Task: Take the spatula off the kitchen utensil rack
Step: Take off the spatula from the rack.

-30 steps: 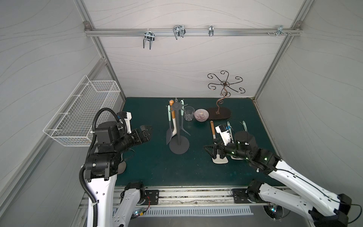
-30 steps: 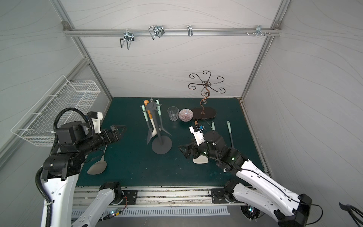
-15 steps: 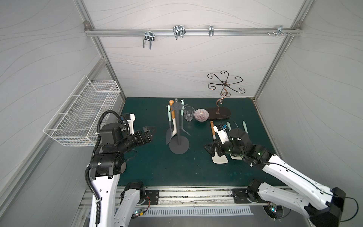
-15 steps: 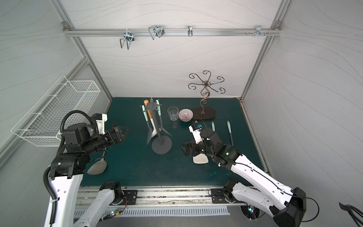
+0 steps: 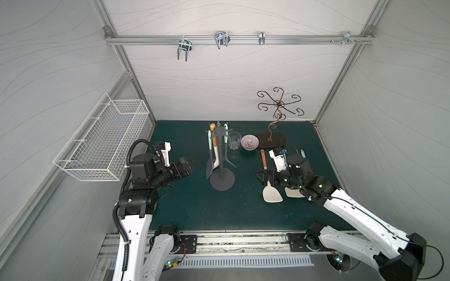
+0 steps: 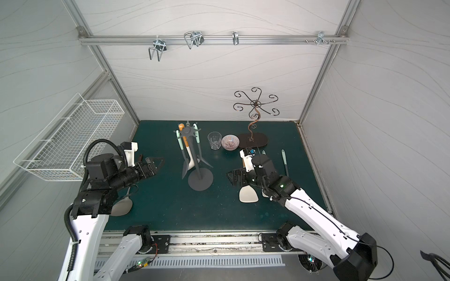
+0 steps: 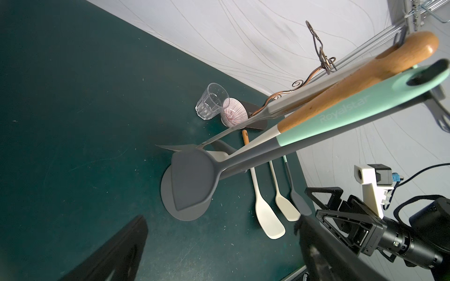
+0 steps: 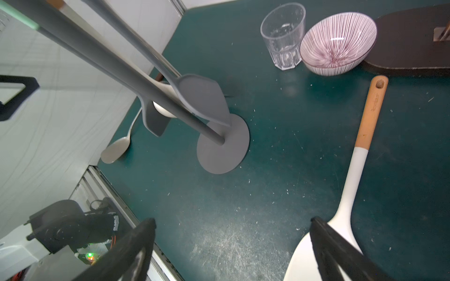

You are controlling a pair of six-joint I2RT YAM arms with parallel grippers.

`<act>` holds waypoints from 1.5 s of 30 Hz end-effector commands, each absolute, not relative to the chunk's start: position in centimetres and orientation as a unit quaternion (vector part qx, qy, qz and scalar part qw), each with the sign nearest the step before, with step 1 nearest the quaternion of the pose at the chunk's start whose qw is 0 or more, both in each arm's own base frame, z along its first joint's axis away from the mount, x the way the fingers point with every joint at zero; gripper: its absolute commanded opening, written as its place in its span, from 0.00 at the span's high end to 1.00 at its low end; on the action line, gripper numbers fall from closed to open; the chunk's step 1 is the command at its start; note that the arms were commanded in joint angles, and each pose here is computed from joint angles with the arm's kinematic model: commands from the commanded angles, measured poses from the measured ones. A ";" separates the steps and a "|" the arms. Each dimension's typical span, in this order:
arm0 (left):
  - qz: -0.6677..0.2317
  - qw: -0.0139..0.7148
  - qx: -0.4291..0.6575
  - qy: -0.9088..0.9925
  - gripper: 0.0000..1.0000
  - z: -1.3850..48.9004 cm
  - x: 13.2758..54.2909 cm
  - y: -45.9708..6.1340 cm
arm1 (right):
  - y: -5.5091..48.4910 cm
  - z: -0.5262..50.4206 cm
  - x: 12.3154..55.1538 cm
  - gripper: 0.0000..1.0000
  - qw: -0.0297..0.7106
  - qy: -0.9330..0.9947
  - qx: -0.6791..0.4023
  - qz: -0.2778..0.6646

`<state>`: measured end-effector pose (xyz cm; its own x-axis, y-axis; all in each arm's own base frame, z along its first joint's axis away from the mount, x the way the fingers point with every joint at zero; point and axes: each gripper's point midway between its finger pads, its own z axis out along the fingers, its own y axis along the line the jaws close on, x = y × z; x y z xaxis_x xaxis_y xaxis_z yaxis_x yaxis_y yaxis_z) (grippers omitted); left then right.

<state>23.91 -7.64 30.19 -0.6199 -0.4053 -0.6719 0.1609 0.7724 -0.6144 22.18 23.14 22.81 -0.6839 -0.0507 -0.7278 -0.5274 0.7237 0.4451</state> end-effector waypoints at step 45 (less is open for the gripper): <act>-0.326 0.526 0.236 0.749 0.39 36.8 30.0 -14.4 | 23.9 25.1 21.7 0.01 0.336 0.801 -0.211 0.448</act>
